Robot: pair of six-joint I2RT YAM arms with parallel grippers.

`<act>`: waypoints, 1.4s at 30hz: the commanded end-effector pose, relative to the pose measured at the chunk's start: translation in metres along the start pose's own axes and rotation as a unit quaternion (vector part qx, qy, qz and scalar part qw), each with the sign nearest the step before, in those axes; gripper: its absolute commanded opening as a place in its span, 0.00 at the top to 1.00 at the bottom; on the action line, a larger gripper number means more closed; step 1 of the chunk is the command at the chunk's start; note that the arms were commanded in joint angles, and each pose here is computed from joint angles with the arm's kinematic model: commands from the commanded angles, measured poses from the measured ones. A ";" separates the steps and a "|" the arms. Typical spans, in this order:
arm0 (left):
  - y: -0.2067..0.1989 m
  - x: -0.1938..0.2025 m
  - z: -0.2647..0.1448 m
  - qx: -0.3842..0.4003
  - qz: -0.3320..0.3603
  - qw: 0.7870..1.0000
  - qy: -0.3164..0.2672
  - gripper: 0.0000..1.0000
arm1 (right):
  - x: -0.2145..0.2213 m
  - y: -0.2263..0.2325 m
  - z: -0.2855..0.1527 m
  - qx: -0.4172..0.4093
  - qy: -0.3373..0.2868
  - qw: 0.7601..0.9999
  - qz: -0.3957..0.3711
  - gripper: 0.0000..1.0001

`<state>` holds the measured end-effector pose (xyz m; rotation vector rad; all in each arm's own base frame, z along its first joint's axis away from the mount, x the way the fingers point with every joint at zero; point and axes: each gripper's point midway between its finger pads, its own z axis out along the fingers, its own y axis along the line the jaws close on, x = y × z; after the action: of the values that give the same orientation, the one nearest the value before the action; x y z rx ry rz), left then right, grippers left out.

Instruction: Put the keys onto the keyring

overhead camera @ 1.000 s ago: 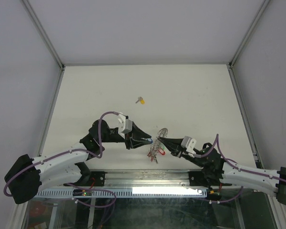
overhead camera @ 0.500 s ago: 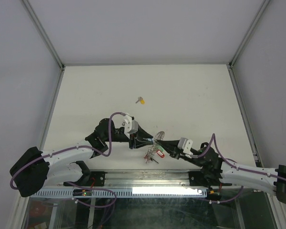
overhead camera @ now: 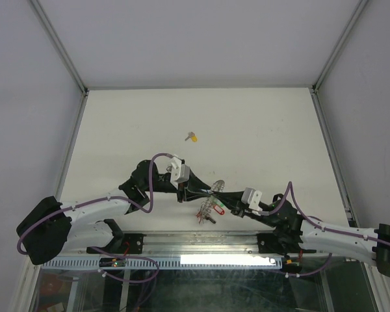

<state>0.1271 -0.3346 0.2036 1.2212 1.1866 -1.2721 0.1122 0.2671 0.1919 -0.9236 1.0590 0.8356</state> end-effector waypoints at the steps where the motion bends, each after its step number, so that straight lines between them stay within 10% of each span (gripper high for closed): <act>1: -0.005 -0.021 0.007 0.026 0.037 0.999 -0.027 0.75 | -0.048 -0.010 0.008 0.015 -0.079 0.997 0.000 1.00; 21: 0.012 -0.018 0.004 -0.020 0.061 0.998 -0.008 1.00 | -0.045 -0.008 0.005 0.002 -0.040 0.999 0.001 0.94; 29: 0.024 -0.016 0.003 -0.046 0.081 0.996 0.006 1.00 | -0.035 0.003 -0.002 -0.056 0.114 0.992 0.009 0.72; 42: 0.028 -0.011 0.010 -0.040 0.129 0.988 0.072 1.00 | -0.016 -0.008 -0.017 -0.046 0.269 0.962 0.002 0.70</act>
<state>0.1491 -0.3360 0.1833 1.3260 1.2450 -1.0431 0.1088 0.2544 0.1965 -1.2410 1.4540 0.6950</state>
